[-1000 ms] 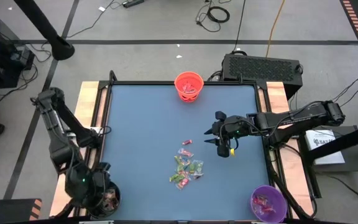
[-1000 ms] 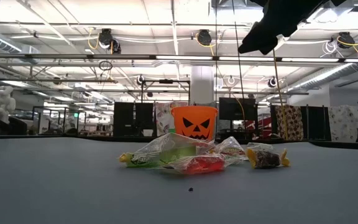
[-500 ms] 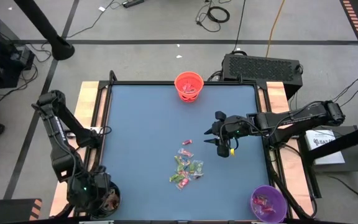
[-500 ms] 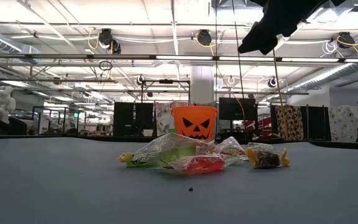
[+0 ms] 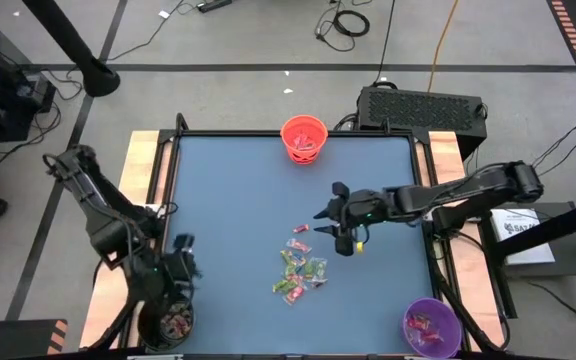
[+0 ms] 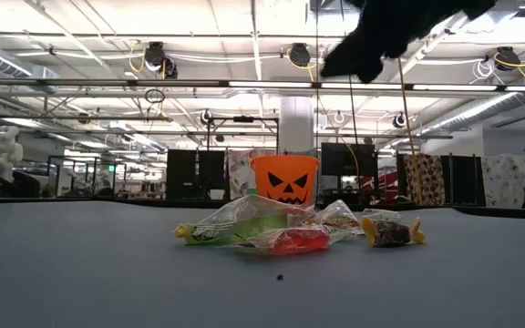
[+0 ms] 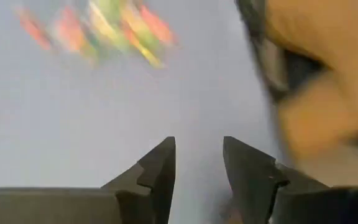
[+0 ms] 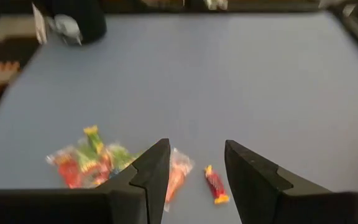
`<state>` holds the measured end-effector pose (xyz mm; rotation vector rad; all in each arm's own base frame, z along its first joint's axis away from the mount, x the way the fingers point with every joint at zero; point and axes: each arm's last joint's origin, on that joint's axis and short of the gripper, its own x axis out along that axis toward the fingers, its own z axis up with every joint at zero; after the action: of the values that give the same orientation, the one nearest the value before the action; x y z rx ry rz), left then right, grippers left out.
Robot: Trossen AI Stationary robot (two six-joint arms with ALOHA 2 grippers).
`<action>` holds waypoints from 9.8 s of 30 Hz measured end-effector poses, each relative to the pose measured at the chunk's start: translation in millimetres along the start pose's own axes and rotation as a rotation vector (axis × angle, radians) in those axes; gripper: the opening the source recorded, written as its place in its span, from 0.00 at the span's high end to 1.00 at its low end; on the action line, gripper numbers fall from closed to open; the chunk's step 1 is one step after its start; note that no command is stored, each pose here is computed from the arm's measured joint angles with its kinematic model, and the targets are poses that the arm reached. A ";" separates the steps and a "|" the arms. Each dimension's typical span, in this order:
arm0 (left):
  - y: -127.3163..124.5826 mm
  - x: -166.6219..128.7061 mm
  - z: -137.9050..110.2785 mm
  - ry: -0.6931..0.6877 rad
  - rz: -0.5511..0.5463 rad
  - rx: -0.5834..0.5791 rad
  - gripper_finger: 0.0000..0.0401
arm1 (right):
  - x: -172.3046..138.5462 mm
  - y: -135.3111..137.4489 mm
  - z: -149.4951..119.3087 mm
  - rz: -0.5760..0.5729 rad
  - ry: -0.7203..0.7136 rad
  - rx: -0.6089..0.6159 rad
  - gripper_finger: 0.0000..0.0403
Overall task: Sort candy by brand, put in halloween buckets
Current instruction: Put the small orange gummy into the purple bucket, then put the green candy into the black bucket
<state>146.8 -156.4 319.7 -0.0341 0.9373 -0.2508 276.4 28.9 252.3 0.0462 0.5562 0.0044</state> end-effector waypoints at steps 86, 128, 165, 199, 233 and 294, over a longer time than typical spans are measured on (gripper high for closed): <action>113.0 33.3 37.9 -0.164 0.722 0.092 0.65 | -78.1 68.7 46.0 -0.309 -0.104 -0.344 1.00; 96.6 35.1 73.5 -0.446 0.355 0.340 0.65 | -158.5 131.3 7.7 0.291 0.898 0.715 1.00; 116.0 66.4 87.4 -0.437 0.426 0.278 0.65 | -167.3 174.2 -20.8 -0.173 0.181 0.452 0.81; 59.9 198.1 43.7 -0.043 0.103 -0.071 0.49 | 62.7 163.1 -26.8 -0.287 0.356 -0.263 0.81; 63.4 258.2 24.9 -0.073 0.314 -0.106 0.52 | 76.8 156.2 -10.7 -0.160 0.290 -0.291 0.81; 80.8 32.6 58.1 -0.494 0.776 -0.027 0.85 | 76.2 154.4 -11.4 -0.181 0.299 -0.272 0.81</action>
<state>227.8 -90.0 317.2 0.2319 0.4087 0.4742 336.3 184.9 209.3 -0.2741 0.8523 -0.0909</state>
